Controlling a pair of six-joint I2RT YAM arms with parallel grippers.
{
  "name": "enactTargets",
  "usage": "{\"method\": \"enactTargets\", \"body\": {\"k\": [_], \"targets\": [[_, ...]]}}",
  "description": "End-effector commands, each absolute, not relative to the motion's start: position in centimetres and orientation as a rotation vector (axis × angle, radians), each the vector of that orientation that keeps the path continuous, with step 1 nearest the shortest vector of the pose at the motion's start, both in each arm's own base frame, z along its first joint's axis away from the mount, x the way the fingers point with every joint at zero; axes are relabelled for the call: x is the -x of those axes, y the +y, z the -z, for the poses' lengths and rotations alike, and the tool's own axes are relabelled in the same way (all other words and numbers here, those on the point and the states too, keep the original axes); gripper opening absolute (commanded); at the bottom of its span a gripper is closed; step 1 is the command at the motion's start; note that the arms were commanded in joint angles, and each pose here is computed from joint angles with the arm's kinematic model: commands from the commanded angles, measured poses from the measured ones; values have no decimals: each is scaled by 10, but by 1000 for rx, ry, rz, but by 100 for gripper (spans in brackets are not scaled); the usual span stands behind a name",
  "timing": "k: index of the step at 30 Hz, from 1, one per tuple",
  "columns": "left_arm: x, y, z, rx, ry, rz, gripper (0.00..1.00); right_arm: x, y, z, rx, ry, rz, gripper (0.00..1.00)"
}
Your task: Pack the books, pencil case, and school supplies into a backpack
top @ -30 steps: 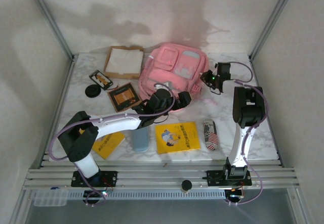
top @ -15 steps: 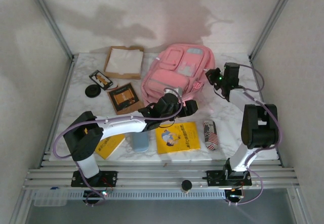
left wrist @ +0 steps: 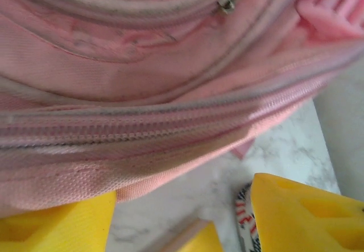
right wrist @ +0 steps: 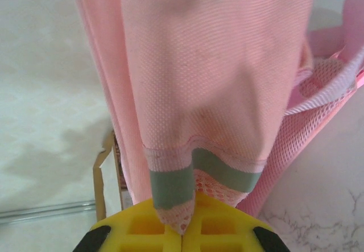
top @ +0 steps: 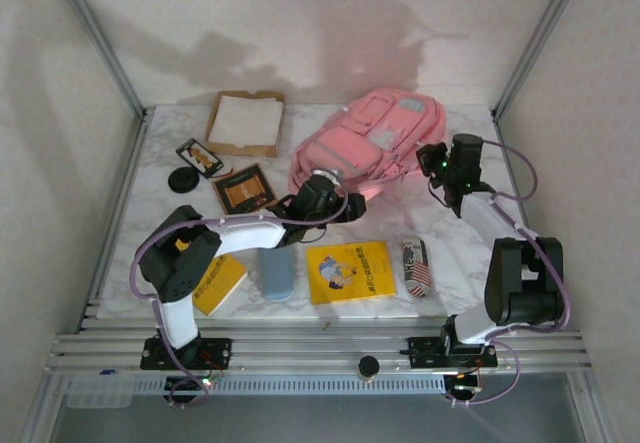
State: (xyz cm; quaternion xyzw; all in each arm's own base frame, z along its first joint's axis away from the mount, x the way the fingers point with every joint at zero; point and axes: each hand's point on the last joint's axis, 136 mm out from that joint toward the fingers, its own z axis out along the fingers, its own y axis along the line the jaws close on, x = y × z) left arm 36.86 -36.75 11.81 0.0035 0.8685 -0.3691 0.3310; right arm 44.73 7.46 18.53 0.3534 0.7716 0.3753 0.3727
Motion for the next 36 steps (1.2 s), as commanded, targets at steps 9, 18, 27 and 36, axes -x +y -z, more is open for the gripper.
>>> {"method": "enactTargets", "body": {"k": [9, 18, 27, 36], "targets": [[-314, -382, -188, -27, 2165, 1089, 63, -412, 127, -201, -1067, 1988, -1145, 0], [-308, -437, -174, -137, 2265, 909, 59, -409, 128, -214, -1140, 1951, -1181, 0], [-342, -438, -147, -235, 2256, 626, 55, -410, 134, -218, -1182, 1958, -1228, 0], [-373, -447, -147, -221, 2213, 616, 50, -409, 135, -221, -1194, 1945, -1229, 0]]}}
